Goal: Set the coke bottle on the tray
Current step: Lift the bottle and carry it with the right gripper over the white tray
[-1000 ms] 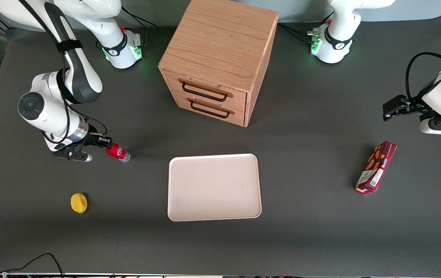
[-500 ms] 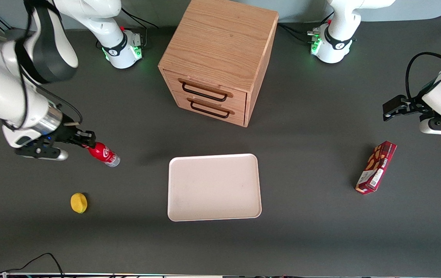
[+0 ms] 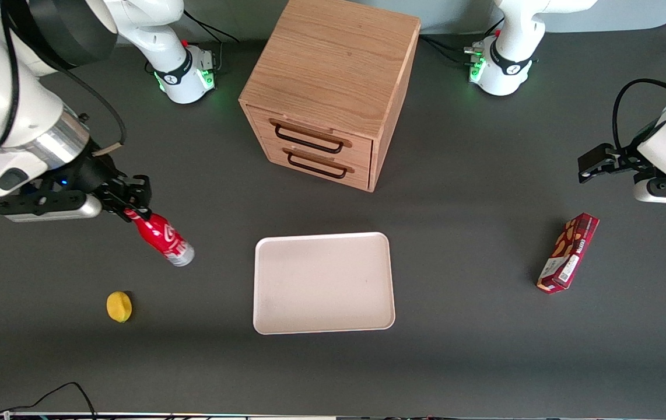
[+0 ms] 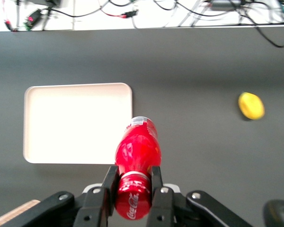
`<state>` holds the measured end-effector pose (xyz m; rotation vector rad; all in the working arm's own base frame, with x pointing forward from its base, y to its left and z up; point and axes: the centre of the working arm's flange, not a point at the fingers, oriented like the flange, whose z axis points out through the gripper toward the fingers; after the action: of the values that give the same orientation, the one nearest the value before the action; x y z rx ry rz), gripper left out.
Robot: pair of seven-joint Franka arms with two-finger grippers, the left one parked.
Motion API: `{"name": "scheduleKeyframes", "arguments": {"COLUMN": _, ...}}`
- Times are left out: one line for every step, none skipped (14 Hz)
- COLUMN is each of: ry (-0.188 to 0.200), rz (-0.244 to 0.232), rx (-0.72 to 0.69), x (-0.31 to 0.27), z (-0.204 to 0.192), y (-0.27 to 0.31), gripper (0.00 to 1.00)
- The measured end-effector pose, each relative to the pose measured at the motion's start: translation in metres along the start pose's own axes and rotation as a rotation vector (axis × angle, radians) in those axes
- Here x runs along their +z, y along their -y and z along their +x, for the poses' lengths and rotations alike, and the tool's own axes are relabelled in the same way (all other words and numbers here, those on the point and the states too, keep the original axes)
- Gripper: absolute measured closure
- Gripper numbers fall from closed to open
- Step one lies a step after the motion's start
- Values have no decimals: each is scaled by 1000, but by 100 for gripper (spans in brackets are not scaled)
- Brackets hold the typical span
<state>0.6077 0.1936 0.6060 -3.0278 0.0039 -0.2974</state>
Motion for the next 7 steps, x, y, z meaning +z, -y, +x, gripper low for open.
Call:
{"name": "scheduleKeyframes", "arguments": {"ry": 11, "rz": 13, "rx": 7, "x": 13, "z": 7, "y": 15, "gripper": 68}}
{"name": "scheduleKeyframes", "arguments": {"ry": 26, "rz": 22, "rx": 11, "x": 30, "z": 14, "y": 27, "gripper": 68}}
{"name": "scheduleKeyframes", "arguments": {"ry": 42, "rz": 28, "rx": 13, "x": 50, "z": 23, "y": 34, "gripper": 68}}
{"name": "scheduleKeyframes", "arguments": {"ry": 57, "rz": 35, "rx": 16, "x": 71, "z": 32, "y": 38, "gripper": 68}}
{"name": "scheduleKeyframes", "arguments": {"ry": 71, "rz": 44, "rx": 21, "x": 93, "z": 42, "y": 38, "gripper": 68}}
{"name": "scheduleKeyframes", "arguments": {"ry": 73, "rz": 55, "rx": 26, "x": 116, "z": 51, "y": 39, "gripper": 68}}
{"name": "scheduleKeyframes", "arguments": {"ry": 72, "rz": 67, "rx": 31, "x": 140, "z": 59, "y": 40, "gripper": 68}}
